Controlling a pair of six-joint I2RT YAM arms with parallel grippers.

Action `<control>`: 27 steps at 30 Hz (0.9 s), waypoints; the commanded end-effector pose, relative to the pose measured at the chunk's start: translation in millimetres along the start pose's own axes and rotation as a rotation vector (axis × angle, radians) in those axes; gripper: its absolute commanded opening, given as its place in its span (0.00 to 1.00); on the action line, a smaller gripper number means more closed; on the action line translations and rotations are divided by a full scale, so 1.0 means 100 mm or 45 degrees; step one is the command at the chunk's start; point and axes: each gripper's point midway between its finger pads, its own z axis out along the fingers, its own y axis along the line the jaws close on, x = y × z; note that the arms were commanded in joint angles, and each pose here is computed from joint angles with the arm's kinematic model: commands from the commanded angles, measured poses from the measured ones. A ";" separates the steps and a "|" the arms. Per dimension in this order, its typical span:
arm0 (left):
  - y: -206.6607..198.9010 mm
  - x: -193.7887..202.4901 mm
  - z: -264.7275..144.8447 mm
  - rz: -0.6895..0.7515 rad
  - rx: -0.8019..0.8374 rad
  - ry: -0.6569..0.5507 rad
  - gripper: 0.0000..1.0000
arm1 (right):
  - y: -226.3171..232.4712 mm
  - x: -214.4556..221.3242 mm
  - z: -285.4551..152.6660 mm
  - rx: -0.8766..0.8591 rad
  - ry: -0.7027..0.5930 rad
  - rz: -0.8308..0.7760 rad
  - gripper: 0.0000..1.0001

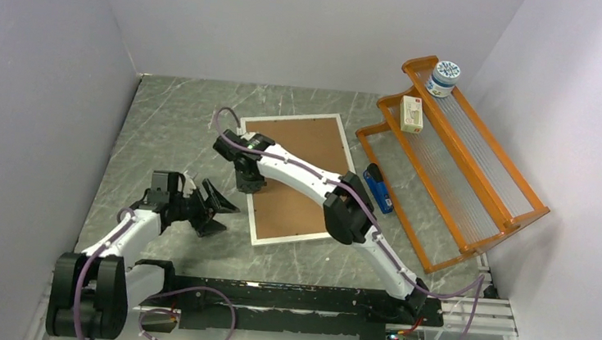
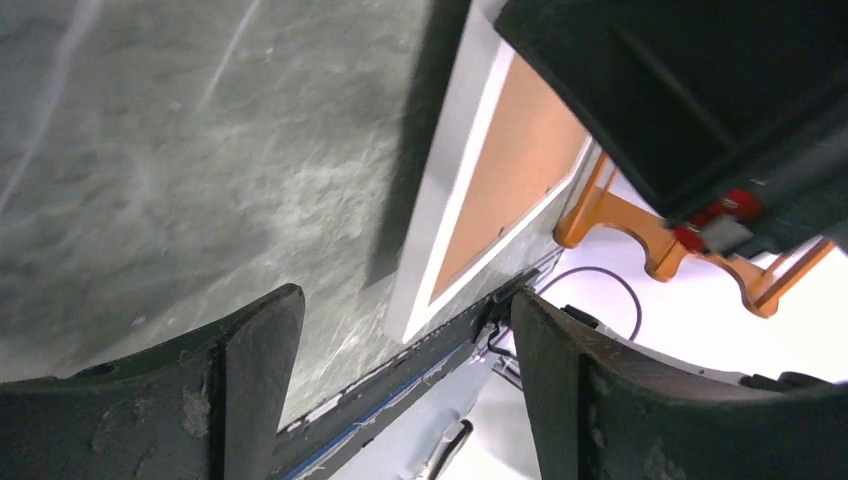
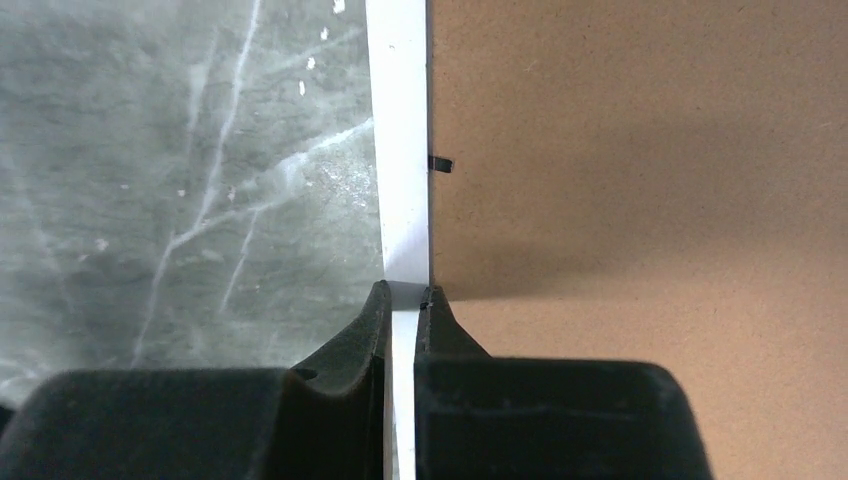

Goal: Put the photo into the frame
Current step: Turn over the photo frame at the center of the board.

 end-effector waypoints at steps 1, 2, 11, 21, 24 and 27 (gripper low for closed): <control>-0.36 -0.01 0.07 0.147 0.219 0.051 0.82 | 0.18 -0.58 -0.91 -0.227 -0.215 0.130 0.00; -0.38 0.00 0.10 0.155 0.236 0.075 0.83 | 0.18 -0.57 -0.93 -0.235 -0.208 0.133 0.00; -0.67 0.02 0.30 0.194 0.396 0.205 0.75 | 0.20 -0.56 -1.02 -0.314 -0.178 0.165 0.00; -0.88 0.06 0.35 0.179 0.471 0.296 0.46 | 0.23 -0.61 -1.06 -0.369 -0.172 0.198 0.00; -0.94 0.07 0.36 0.177 0.494 0.298 0.35 | 0.22 -0.65 -1.10 -0.395 -0.172 0.218 0.00; -0.95 0.02 0.37 0.182 0.464 0.248 0.24 | 0.14 -0.70 -1.10 -0.389 -0.175 0.250 0.01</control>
